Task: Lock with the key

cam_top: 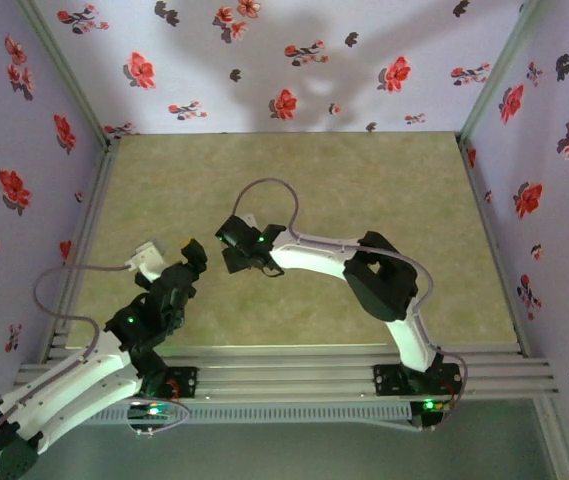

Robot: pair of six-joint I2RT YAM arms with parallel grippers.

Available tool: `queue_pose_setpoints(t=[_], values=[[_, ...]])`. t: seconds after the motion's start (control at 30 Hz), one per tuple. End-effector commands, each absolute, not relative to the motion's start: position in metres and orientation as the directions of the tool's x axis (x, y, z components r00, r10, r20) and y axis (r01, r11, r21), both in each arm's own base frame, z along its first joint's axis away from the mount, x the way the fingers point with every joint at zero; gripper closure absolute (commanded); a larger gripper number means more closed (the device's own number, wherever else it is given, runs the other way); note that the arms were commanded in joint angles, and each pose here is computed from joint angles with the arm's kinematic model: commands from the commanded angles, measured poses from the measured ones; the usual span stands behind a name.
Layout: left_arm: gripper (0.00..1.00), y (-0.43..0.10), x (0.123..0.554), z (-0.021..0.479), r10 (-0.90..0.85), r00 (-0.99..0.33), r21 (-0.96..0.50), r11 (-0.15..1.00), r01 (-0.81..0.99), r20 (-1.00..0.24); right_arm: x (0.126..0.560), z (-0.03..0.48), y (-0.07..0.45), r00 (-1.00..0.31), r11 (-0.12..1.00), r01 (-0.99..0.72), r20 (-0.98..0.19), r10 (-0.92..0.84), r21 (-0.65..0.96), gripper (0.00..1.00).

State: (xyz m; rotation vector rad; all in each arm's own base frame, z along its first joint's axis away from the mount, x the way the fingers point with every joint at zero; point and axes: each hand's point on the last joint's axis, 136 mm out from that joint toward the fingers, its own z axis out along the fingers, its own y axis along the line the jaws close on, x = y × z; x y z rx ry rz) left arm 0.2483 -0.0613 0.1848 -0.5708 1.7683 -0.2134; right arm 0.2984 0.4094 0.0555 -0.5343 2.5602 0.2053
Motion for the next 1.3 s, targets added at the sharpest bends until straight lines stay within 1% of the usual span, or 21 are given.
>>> queue_pose_setpoints(t=[0.0,0.13,0.3,0.63,0.93,1.0,1.2,1.27], values=[[0.00,-0.049,0.246,0.183,-0.492,-0.135,-0.435,0.845,-0.312,-0.860,0.295,0.053,0.414,-0.796,0.906,-0.422,-0.493,-0.352,0.035,0.20],[0.00,-0.049,0.246,0.182,-0.494,-0.135,-0.436,0.844,-0.312,-0.859,0.296,0.045,0.417,-0.797,0.902,-0.430,-0.480,-0.367,0.025,0.22],[0.00,-0.049,0.246,0.182,-0.493,-0.135,-0.436,0.845,-0.311,-0.859,0.295,0.036,0.422,-0.799,0.895,-0.446,-0.461,-0.386,0.023,0.30],[0.00,-0.049,0.246,0.182,-0.494,-0.133,-0.436,0.844,-0.313,-0.859,0.299,0.023,0.428,-0.799,0.889,-0.458,-0.443,-0.407,0.009,0.40],[0.00,-0.049,0.246,0.182,-0.493,-0.134,-0.435,0.844,-0.313,-0.860,0.301,0.012,0.428,-0.799,0.887,-0.461,-0.430,-0.420,-0.011,0.51],[0.00,-0.049,0.246,0.182,-0.493,-0.134,-0.436,0.844,-0.313,-0.860,0.301,0.010,0.428,-0.799,0.888,-0.460,-0.430,-0.421,-0.013,0.55],[0.00,-0.049,0.247,0.182,-0.494,-0.133,-0.436,0.844,-0.313,-0.859,0.302,0.002,0.426,-0.807,0.891,-0.454,-0.419,-0.417,-0.014,0.60],[0.00,-0.049,0.247,0.182,-0.493,-0.133,-0.436,0.844,-0.313,-0.860,0.302,0.002,0.426,-0.806,0.890,-0.456,-0.418,-0.418,-0.012,0.64]])
